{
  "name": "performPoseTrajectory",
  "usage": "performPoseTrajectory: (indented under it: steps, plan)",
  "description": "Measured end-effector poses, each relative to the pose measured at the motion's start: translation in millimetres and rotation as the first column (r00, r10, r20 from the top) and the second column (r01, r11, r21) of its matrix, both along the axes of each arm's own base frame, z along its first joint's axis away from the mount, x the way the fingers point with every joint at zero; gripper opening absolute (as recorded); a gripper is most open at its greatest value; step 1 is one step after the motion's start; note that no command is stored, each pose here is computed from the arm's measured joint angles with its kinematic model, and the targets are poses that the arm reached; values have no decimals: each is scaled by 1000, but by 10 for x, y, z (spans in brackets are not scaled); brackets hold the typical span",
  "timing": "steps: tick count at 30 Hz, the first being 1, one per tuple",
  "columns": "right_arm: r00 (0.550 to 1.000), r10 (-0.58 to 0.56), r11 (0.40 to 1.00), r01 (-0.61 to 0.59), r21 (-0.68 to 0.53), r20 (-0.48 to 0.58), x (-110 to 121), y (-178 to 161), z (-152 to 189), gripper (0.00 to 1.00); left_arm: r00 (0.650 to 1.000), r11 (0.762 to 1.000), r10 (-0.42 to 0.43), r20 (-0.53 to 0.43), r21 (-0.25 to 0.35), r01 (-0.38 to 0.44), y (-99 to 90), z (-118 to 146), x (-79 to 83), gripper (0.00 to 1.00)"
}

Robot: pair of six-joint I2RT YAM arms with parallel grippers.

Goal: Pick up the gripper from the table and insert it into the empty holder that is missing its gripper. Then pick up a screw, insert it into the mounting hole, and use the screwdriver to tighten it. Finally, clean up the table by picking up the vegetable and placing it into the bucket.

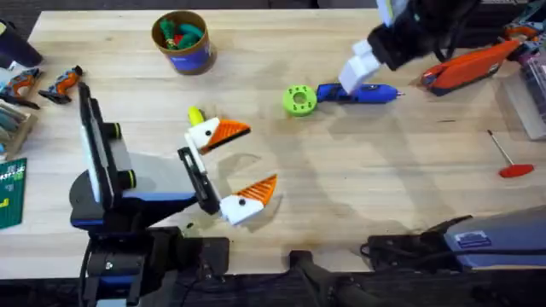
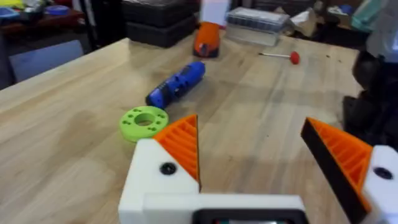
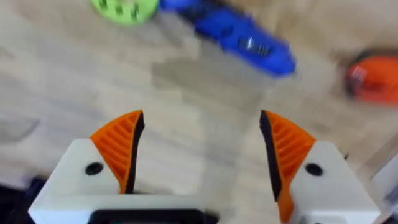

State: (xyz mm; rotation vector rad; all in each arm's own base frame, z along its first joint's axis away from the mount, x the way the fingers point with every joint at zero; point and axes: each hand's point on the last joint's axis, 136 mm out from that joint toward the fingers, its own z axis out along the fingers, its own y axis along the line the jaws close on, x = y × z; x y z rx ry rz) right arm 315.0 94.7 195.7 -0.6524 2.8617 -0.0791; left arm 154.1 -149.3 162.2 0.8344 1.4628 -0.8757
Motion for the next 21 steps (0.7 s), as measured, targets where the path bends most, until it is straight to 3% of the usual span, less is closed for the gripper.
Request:
performPoseTrajectory:
  steps: [3,7,12,18,21]
  plan:
    - [996,-62,998,61,-12,-61,-156,-54,-23,993,998,998,61,6,-13,-61,50,51,94,985]
    - [992,-120,993,121,12,-30,-181,-62,73,992,992,992,124,17,-26,-124,109,105,188,985]
    - [979,-171,982,160,98,112,-287,-98,491,992,975,974,223,-28,-47,-224,213,131,316,985]
    - [914,-251,953,174,250,318,-444,-152,1076,991,945,943,326,21,-71,-324,339,412,405,985]
    - [892,-281,940,182,289,353,-587,-201,1123,991,939,937,344,-6,-65,-343,363,482,425,985]
